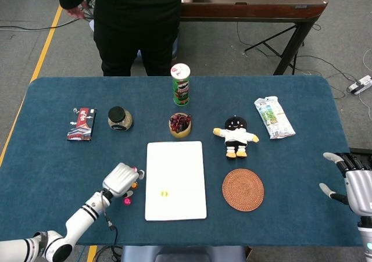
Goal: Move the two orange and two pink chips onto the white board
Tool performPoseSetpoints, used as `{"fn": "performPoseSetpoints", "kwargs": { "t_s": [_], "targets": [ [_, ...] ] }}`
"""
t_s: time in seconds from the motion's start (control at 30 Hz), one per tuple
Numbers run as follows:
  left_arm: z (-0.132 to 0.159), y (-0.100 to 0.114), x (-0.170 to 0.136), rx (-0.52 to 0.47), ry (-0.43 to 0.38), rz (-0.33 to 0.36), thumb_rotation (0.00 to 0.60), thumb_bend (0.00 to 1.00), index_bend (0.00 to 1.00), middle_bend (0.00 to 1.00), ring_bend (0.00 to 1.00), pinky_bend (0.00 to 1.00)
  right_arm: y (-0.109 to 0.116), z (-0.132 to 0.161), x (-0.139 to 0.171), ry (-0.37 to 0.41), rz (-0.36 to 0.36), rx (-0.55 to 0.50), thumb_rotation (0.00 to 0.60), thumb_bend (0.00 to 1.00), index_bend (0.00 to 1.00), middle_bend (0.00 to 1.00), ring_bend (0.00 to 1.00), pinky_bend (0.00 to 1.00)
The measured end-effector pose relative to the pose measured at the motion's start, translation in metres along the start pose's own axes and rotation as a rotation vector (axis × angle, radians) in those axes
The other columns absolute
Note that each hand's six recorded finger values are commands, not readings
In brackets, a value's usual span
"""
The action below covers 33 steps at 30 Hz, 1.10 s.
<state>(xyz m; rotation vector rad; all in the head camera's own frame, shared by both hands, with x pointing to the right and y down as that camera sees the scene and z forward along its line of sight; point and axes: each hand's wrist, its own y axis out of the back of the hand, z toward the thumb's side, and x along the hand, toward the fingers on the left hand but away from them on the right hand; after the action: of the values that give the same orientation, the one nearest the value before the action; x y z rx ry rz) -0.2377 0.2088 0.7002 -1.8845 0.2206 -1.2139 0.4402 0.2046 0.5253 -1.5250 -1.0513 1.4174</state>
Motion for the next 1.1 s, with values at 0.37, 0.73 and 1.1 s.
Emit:
{"fn": "performPoseSetpoints", "kwargs": {
  "t_s": [0.37, 0.73, 1.1],
  "targets": [
    [-0.002, -0.004, 0.004, 0.028, 0.009, -0.009, 0.6, 0.2, 0.52, 1.0, 0.98, 1.0, -0.002, 0.0, -0.001, 0.002, 0.006, 0.002, 0.6, 0.02, 0.28, 0.31, 0.23, 0.37],
    [-0.004, -0.009, 0.005, 0.037, 0.032, -0.052, 0.6, 0.23, 0.54, 1.0, 0.98, 1.0, -0.002, 0.0, -0.001, 0.001, 0.007, 0.003, 0.6, 0.02, 0.28, 0.31, 0.23, 0.37],
    [-0.004, -0.014, 0.006, 0.045, 0.053, -0.089, 0.6, 0.24, 0.54, 1.0, 0.98, 1.0, -0.001, 0.0, -0.001, 0.001, 0.006, 0.001, 0.6, 0.02, 0.28, 0.31, 0.23, 0.37]
  ]
}}
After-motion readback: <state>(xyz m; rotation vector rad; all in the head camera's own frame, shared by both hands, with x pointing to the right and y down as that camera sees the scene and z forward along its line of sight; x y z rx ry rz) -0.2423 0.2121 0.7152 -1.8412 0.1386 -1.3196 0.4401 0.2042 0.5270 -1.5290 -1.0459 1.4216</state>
